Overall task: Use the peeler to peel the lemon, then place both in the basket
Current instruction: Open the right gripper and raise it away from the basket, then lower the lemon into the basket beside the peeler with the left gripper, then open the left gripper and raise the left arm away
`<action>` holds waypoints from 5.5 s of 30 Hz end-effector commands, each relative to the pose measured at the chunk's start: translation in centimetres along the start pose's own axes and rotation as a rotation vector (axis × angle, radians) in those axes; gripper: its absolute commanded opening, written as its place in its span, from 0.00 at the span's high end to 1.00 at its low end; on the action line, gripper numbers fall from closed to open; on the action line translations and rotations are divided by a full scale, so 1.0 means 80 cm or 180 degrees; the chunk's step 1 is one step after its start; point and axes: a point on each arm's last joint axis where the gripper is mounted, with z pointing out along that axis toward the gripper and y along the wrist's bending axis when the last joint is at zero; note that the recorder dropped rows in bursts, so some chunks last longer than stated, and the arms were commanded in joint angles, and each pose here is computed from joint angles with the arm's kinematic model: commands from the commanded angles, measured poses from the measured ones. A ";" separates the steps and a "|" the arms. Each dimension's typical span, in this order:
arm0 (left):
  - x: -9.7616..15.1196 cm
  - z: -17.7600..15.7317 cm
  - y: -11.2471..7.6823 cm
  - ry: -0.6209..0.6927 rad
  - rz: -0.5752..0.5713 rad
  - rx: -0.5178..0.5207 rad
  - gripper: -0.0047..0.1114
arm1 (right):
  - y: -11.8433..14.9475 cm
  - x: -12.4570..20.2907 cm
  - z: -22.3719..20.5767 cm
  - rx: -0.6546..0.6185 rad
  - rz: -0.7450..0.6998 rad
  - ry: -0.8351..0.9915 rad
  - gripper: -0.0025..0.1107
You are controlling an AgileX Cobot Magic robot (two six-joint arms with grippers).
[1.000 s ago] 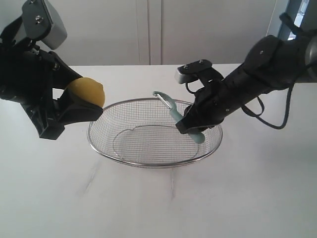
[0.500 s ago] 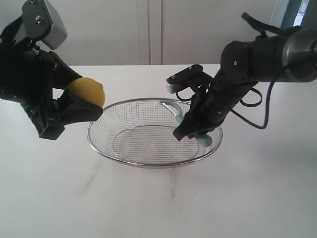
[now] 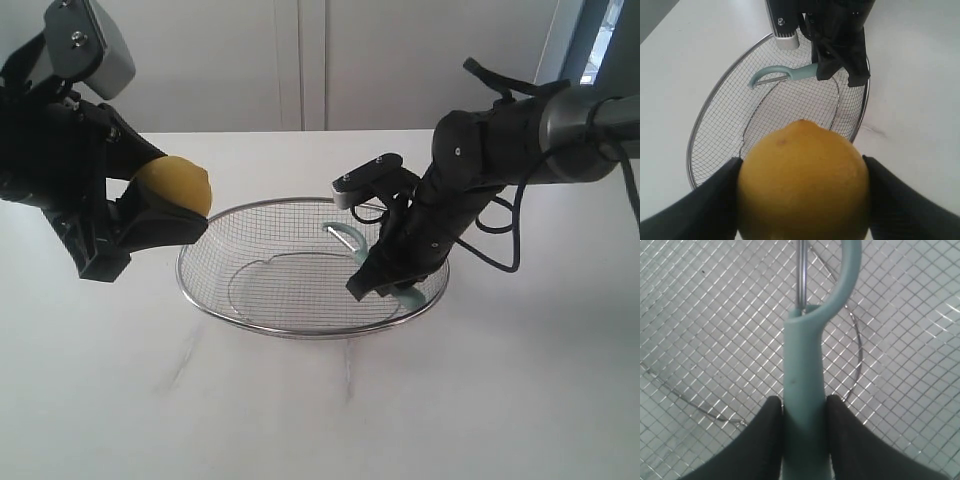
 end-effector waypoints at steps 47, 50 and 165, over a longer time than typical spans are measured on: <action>-0.003 -0.001 -0.006 -0.0065 -0.0112 0.0103 0.96 | 0.041 0.049 -0.289 0.0184 -0.0190 -0.0470 0.98; -0.003 -0.001 -0.005 -0.0069 -0.0104 0.0090 0.96 | 0.044 0.058 -0.299 0.0212 -0.0176 -0.0544 0.98; -0.044 -0.151 -0.033 0.1199 -0.0635 -0.0351 0.96 | 0.043 0.070 -0.277 0.0269 0.0096 -0.0556 0.98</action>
